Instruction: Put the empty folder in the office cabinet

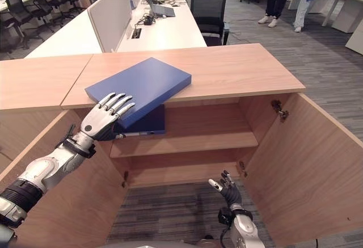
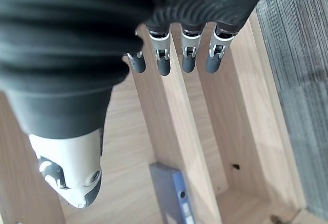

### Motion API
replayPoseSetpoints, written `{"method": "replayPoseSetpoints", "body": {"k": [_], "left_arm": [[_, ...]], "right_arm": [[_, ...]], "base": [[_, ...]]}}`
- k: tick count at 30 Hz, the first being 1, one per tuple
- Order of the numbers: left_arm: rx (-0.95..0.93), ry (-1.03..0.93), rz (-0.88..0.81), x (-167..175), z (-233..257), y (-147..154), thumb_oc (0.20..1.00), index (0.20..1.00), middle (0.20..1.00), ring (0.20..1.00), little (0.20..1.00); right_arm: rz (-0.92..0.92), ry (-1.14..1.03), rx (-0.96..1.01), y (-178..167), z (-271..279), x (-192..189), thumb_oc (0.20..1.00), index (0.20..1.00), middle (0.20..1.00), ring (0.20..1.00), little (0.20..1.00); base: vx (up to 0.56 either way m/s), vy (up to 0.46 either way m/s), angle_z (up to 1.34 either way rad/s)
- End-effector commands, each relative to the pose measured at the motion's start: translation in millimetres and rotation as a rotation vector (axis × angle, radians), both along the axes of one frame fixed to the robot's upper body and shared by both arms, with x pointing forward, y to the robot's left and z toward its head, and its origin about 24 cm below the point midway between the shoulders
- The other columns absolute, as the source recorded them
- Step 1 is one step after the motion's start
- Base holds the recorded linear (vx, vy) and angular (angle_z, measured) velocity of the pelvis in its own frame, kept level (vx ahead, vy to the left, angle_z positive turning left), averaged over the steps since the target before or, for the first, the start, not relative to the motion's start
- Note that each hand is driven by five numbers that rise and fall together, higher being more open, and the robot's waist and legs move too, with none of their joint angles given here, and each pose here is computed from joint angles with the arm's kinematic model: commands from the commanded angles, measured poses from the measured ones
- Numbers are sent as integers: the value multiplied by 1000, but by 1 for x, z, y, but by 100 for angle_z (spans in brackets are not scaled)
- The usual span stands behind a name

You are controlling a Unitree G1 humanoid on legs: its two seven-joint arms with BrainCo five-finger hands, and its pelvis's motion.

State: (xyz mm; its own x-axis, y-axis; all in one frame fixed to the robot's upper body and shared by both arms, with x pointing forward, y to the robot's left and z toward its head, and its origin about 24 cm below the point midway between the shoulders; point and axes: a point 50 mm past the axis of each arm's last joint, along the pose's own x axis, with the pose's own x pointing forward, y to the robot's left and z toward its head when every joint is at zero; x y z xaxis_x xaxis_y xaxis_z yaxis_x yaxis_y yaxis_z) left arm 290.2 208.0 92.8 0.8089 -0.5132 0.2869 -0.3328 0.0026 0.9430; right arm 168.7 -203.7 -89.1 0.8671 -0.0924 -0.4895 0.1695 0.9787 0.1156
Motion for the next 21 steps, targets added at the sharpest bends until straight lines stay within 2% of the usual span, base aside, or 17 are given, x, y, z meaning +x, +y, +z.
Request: {"method": "replayPoseSetpoints", "body": {"k": [1,21], "left_arm": [[-59,-167,50,30,50,5,1000,1000,1000,1000,1000],[-51,-152,118,43,53,13,1000,1000,1000,1000,1000]], "right_arm": [[51,-200,11,8,32,35,1000,1000,1000,1000,1000],[70,-198,18,8,32,33,1000,1000,1000,1000,1000]], "base": [[0,0,0],[6,7,-2]]}}
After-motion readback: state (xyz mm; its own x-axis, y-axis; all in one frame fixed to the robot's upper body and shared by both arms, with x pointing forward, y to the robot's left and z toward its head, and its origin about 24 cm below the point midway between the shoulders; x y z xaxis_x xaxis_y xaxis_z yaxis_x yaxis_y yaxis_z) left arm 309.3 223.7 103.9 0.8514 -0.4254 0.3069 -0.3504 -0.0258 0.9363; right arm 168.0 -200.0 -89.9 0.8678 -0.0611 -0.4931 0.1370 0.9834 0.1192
